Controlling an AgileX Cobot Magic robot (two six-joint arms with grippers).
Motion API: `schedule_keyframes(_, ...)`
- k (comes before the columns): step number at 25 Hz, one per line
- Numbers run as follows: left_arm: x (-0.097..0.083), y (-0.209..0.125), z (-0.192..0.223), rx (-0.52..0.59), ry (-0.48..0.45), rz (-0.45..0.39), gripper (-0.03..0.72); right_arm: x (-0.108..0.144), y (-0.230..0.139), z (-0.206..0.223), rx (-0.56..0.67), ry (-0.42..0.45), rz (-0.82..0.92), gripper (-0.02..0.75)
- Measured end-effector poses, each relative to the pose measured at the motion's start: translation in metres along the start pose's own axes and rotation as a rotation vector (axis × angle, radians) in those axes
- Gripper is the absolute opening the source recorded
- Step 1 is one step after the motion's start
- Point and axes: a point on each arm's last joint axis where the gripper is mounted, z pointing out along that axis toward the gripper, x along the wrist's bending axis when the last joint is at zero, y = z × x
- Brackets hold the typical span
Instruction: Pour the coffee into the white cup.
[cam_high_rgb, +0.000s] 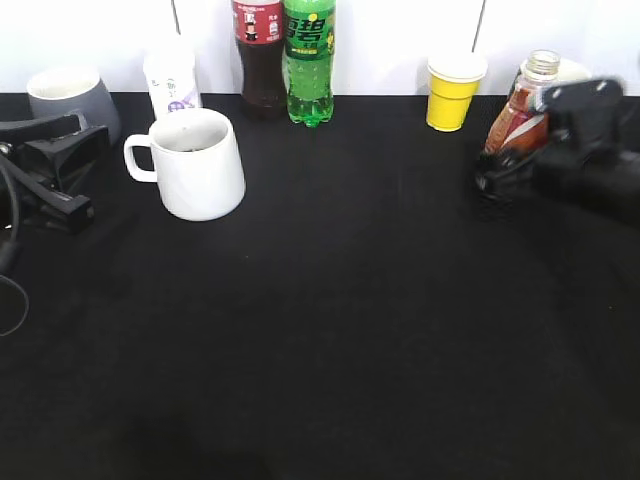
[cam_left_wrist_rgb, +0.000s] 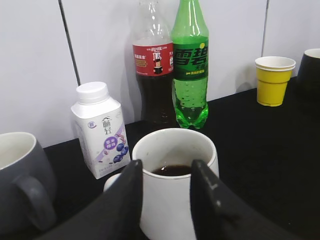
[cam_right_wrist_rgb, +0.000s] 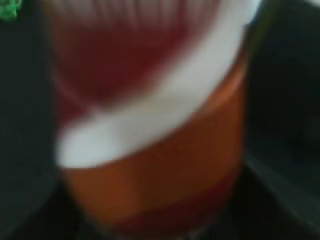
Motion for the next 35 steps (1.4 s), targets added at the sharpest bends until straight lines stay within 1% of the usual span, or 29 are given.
schedule_keyframes(1,0.000,-0.001,0.000,0.008,0.001,0.000,0.249,0.000,0.006,-0.007,0.001,-0.006,0.013,0.607)
schedule_keyframes(2,0.000,-0.004,0.000,0.043,0.004,-0.004,0.249,0.001,0.009,-0.015,0.013,-0.011,0.023,0.606)
schedule_keyframes(4,0.001,-0.008,-0.005,0.146,0.024,-0.026,0.249,0.003,0.013,-0.037,0.067,-0.021,0.017,0.606)
schedule_keyframes(5,0.002,-0.010,-0.009,0.217,0.045,-0.074,0.249,0.003,0.016,-0.044,0.116,-0.024,0.012,0.606)
schedule_keyframes(6,0.003,-0.010,-0.010,0.252,0.057,-0.110,0.249,0.003,0.019,-0.051,0.164,-0.038,0.032,0.606)
schedule_keyframes(7,0.005,-0.010,-0.012,0.338,0.093,-0.177,0.249,0.001,0.023,-0.061,0.217,-0.070,0.061,0.606)
schedule_keyframes(8,0.009,-0.006,-0.012,0.420,0.136,-0.226,0.249,0.000,0.023,-0.066,0.258,-0.091,0.072,0.604)
schedule_keyframes(9,0.012,0.001,-0.013,0.499,0.176,-0.241,0.249,0.000,0.029,-0.084,0.361,-0.149,0.083,0.589)
schedule_keyframes(10,0.016,0.014,-0.013,0.539,0.212,-0.261,0.249,0.001,0.030,-0.090,0.397,-0.163,0.081,0.586)
schedule_keyframes(11,0.019,0.033,-0.018,0.598,0.258,-0.297,0.249,0.007,0.042,-0.103,0.450,-0.190,0.107,0.580)
schedule_keyframes(12,0.020,0.048,-0.025,0.628,0.281,-0.330,0.249,0.011,0.048,-0.107,0.456,-0.191,0.126,0.579)
schedule_keyframes(13,0.019,0.061,-0.034,0.645,0.296,-0.347,0.249,0.028,0.066,-0.114,0.431,-0.150,0.122,0.577)
schedule_keyframes(15,0.016,0.082,-0.066,0.655,0.305,-0.342,0.249,0.044,0.078,-0.119,0.404,-0.105,0.098,0.577)
schedule_keyframes(16,0.012,0.091,-0.089,0.651,0.291,-0.315,0.249,0.057,0.087,-0.133,0.396,-0.073,0.076,0.577)
schedule_keyframes(17,0.006,0.100,-0.116,0.617,0.271,-0.288,0.249,0.063,0.091,-0.148,0.408,-0.062,0.061,0.577)
schedule_keyframes(18,0.002,0.104,-0.137,0.617,0.255,-0.250,0.249,0.068,0.097,-0.167,0.410,-0.051,0.048,0.577)
schedule_keyframes(19,-0.002,0.106,-0.158,0.604,0.240,-0.218,0.249,0.069,0.103,-0.190,0.395,-0.043,0.065,0.576)
schedule_keyframes(21,-0.010,0.105,-0.198,0.568,0.230,-0.194,0.249,0.066,0.107,-0.238,0.407,-0.032,0.092,0.576)
schedule_keyframes(22,-0.013,0.100,-0.215,0.555,0.230,-0.189,0.249,0.063,0.102,-0.260,0.420,-0.034,0.096,0.575)
schedule_keyframes(23,-0.017,0.092,-0.232,0.545,0.228,-0.186,0.249,0.059,0.095,-0.287,0.402,-0.034,0.096,0.575)
schedule_keyframes(24,-0.021,0.084,-0.245,0.528,0.212,-0.179,0.249,0.057,0.084,-0.307,0.405,-0.033,0.084,0.575)
schedule_keyframes(25,-0.025,0.077,-0.256,0.488,0.188,-0.161,0.249,0.054,0.073,-0.326,0.376,-0.025,0.063,0.575)
schedule_keyframes(26,-0.028,0.069,-0.266,0.440,0.184,-0.151,0.249,0.052,0.066,-0.336,0.356,-0.023,0.056,0.575)
schedule_keyframes(27,-0.029,0.064,-0.268,0.433,0.178,-0.151,0.249,0.049,0.053,-0.351,0.316,-0.019,0.054,0.575)
schedule_keyframes(29,-0.029,0.055,-0.263,0.468,0.172,-0.156,0.249,0.046,0.027,-0.372,0.224,-0.008,0.063,0.575)
schedule_keyframes(30,-0.029,0.055,-0.262,0.460,0.169,-0.154,0.249,0.045,0.009,-0.374,0.190,-0.003,0.060,0.575)
schedule_keyframes(32,-0.030,0.057,-0.259,0.432,0.156,-0.133,0.249,0.045,0.004,-0.377,0.170,0.007,0.045,0.575)
schedule_keyframes(33,-0.030,0.057,-0.258,0.421,0.148,-0.115,0.249,0.047,0.003,-0.377,0.171,0.039,0.012,0.575)
schedule_keyframes(35,-0.029,0.057,-0.254,0.388,0.144,-0.104,0.249,0.049,0.004,-0.377,0.169,0.058,-0.008,0.575)
